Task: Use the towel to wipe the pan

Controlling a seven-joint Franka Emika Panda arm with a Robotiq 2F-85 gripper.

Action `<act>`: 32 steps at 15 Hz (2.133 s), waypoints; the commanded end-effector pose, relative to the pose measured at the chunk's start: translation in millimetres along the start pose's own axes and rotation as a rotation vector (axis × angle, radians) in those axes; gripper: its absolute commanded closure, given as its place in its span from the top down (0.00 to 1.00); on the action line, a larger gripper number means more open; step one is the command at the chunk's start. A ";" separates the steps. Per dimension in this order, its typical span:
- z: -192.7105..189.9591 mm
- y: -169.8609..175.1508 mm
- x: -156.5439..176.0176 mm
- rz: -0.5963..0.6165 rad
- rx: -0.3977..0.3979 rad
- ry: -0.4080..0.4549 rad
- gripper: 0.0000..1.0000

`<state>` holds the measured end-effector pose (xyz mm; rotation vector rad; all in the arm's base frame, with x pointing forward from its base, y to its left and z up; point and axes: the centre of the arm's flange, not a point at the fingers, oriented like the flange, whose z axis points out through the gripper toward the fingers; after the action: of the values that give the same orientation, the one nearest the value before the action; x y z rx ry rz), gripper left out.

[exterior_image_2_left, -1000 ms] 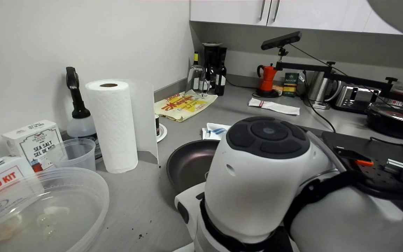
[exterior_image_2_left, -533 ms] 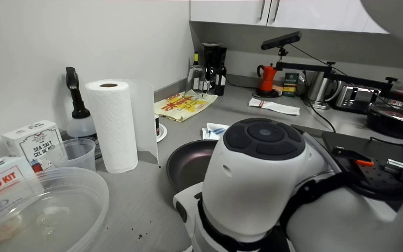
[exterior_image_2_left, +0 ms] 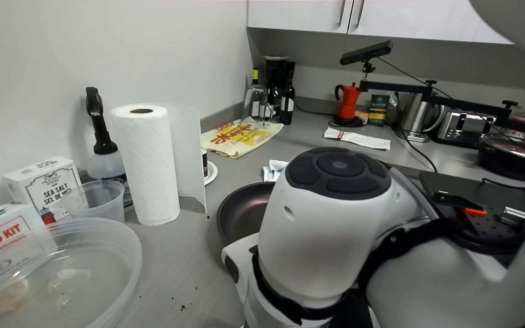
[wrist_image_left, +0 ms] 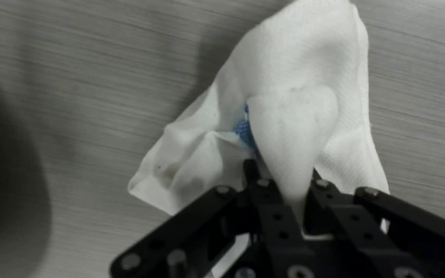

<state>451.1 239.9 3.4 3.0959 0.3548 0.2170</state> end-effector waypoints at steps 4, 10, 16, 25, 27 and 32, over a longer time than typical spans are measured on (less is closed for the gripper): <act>-29.5 2.5 17.4 0.052 0.036 -0.036 0.04; -76.2 23.6 40.7 0.096 0.033 -0.031 0.04; -116.2 75.9 57.0 0.154 0.038 -0.051 0.04; -144.4 190.5 51.7 0.224 0.252 -0.177 0.04; -139.6 208.9 45.5 0.234 0.346 -0.214 0.04; -118.1 252.6 24.7 0.261 0.524 -0.282 0.04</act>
<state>515.3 18.9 142.5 3.5297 -0.0039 -0.2803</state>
